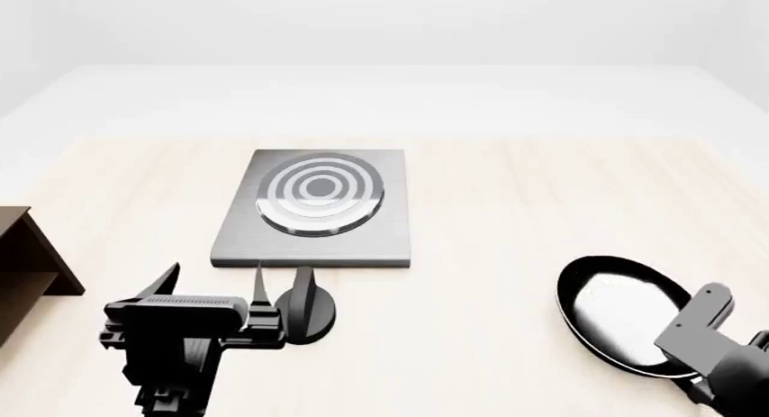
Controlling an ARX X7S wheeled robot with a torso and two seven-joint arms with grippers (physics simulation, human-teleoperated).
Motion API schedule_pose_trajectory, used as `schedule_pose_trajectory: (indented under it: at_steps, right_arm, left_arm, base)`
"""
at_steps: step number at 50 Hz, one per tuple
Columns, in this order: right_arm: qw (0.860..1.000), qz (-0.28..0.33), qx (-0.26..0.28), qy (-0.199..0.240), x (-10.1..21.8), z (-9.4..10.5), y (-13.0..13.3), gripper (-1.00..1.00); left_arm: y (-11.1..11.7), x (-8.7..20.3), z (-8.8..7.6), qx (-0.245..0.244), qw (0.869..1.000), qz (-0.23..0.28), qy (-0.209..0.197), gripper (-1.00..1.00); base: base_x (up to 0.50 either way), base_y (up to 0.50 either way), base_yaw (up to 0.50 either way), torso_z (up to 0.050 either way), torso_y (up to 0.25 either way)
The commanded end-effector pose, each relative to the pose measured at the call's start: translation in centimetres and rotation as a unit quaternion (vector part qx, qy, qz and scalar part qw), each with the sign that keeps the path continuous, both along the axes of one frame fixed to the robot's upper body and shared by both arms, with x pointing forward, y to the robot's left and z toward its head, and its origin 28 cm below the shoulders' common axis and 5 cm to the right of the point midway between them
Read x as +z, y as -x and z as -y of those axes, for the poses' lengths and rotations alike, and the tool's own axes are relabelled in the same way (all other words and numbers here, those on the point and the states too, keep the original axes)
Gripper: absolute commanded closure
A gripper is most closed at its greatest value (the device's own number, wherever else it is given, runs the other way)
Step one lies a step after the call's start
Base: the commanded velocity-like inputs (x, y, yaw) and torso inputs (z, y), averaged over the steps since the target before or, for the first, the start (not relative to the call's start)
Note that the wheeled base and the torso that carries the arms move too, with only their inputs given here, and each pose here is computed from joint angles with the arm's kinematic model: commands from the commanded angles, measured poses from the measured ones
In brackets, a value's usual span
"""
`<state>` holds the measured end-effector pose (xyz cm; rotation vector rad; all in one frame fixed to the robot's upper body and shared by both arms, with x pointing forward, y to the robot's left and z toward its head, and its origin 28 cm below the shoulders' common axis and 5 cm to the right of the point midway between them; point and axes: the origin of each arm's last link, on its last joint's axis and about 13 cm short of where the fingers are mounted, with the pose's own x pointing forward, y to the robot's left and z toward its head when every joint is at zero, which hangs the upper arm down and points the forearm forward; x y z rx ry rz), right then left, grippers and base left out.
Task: Turn on the stove and put the frying pan on it.
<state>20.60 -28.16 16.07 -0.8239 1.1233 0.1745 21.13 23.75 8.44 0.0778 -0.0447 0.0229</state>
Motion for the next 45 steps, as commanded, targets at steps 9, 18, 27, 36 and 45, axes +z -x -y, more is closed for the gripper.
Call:
schedule_pose_trajectory:
  at_steps: [9, 18, 27, 36, 45]
  right_arm:
    - [1.000, -0.010, -0.012, 0.000, -2.7, 1.0, -0.2, -1.00]
    - [0.999, -0.021, -0.031, 0.010, -2.8, 1.7, 0.3, -1.00]
    - [0.998, -0.026, -0.053, 0.016, -3.1, 2.5, 0.9, -1.00]
    - [0.997, -0.028, -0.063, 0.022, -4.3, 3.1, 1.5, -1.00]
    - [0.996, -0.038, -0.071, 0.029, -5.5, 3.5, 2.1, -1.00]
  left_arm:
    - [-0.1, 0.0, -0.1, 0.007, 1.000, 0.000, -0.005, -1.00]
    - [-0.1, 0.0, 0.0, 0.005, 1.000, -0.001, -0.003, -1.00]
    - [-0.2, 0.1, 0.1, 0.003, 1.000, -0.001, -0.004, -1.00]
    - [-0.2, 0.0, 0.1, 0.003, 1.000, -0.003, -0.006, -1.00]
    - [-0.1, 0.1, 0.2, 0.001, 1.000, -0.003, -0.007, -1.00]
  base:
    - [0.00, 0.00, 0.00, 0.000, 0.000]
    - [0.00, 0.00, 0.00, 0.000, 0.000]
    - [0.00, 0.00, 0.00, 0.000, 0.000]
    - [0.00, 0.00, 0.00, 0.000, 0.000]
    - [0.00, 0.00, 0.00, -0.002, 0.000]
